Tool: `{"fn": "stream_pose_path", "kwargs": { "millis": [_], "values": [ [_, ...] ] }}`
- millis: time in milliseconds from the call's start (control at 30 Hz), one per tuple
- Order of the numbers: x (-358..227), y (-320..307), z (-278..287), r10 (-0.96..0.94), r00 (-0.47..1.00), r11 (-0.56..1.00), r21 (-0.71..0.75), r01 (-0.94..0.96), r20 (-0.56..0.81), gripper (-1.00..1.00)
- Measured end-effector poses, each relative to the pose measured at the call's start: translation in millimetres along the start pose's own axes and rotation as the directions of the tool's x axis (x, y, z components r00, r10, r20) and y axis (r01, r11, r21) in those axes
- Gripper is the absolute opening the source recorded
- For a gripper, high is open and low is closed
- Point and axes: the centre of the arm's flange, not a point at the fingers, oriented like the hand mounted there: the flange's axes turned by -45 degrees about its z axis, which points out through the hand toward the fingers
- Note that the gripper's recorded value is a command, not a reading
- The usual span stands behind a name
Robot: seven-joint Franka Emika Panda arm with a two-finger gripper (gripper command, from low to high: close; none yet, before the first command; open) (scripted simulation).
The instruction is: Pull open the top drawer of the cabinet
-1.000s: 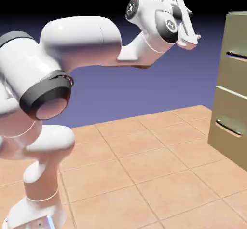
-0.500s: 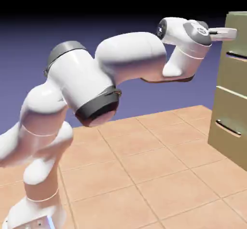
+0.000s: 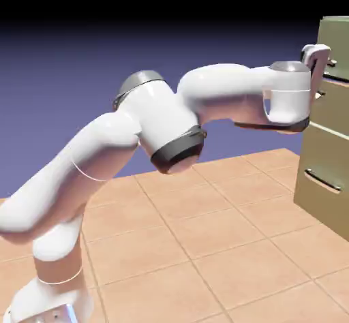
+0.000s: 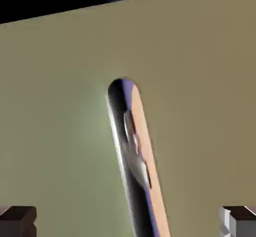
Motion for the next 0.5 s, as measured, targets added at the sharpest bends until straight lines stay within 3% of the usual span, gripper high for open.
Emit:
{"fn": "stream_pose_path", "kwargs": {
  "millis": [300, 333, 500],
  "values": [
    [0, 1, 46, -0.001, 1.000, 1.000, -0.001, 0.001, -0.001, 0.00],
    [0, 2, 46, -0.001, 1.000, 1.000, -0.001, 0.001, -0.001, -1.00],
    [0, 1, 34, -0.001, 1.000, 1.000, -0.001, 0.001, -0.001, -1.00]
  ]
}}
